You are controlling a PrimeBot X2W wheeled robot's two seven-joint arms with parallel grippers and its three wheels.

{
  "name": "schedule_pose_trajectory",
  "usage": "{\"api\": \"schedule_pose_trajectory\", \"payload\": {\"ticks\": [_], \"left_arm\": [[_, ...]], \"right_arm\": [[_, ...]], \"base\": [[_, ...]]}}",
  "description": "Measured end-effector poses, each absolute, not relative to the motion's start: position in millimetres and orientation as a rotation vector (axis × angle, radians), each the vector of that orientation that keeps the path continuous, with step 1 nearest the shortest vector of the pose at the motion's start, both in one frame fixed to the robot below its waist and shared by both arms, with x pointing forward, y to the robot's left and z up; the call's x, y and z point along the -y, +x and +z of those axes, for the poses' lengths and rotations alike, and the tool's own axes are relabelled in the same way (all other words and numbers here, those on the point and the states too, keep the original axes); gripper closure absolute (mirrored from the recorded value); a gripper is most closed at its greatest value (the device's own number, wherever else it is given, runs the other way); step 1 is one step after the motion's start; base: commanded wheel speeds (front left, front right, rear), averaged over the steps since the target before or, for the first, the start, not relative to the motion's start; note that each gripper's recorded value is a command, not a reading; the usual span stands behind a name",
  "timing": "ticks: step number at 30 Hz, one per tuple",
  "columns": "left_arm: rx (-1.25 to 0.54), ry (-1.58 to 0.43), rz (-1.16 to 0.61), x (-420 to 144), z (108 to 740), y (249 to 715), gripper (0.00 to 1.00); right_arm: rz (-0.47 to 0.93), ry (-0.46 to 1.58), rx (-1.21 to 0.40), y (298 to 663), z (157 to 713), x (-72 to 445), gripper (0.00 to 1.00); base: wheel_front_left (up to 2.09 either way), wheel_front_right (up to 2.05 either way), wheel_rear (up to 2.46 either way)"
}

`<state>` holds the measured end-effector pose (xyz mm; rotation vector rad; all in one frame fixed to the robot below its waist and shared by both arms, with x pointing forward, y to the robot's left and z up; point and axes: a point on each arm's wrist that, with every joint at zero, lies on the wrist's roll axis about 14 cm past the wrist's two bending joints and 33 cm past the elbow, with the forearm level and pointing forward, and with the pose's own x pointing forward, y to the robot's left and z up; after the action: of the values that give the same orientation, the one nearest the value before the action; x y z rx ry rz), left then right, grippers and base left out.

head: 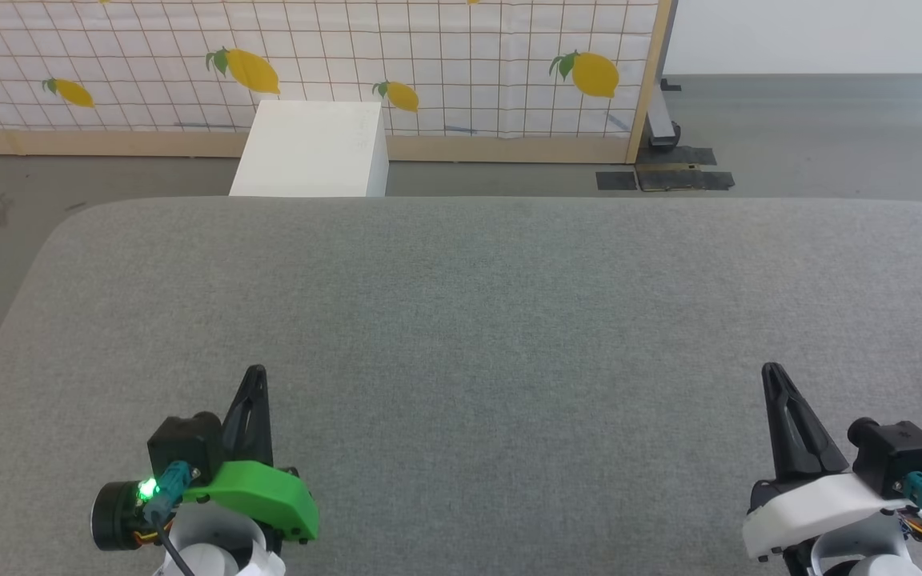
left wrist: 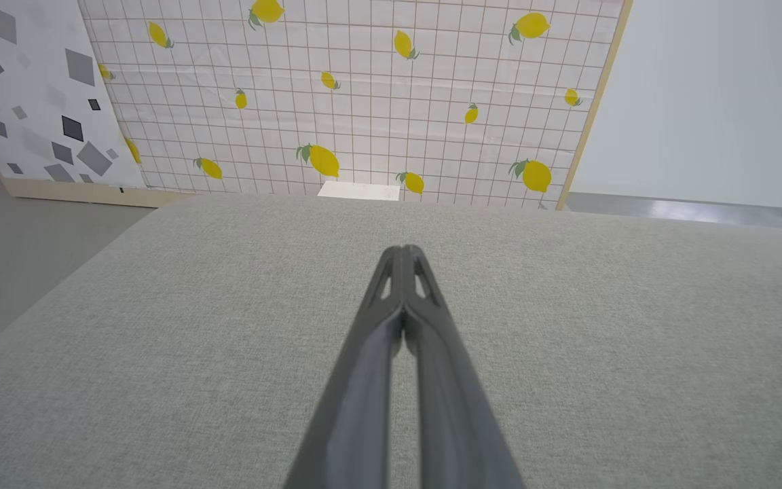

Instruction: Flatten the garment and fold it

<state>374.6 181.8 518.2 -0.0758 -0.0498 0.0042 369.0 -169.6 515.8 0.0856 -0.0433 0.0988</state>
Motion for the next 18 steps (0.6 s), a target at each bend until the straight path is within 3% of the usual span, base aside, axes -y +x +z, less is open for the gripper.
{"api": "schedule_pose_trajectory", "payload": {"ticks": [18], "left_arm": [[0.046,-0.048,0.000,-179.9,521.8,375.3,1.00]], "right_arm": [[0.107,0.064,0.026,368.7,515.8,167.5,1.00]], "base": [[0.00,0.00,0.00]]}}
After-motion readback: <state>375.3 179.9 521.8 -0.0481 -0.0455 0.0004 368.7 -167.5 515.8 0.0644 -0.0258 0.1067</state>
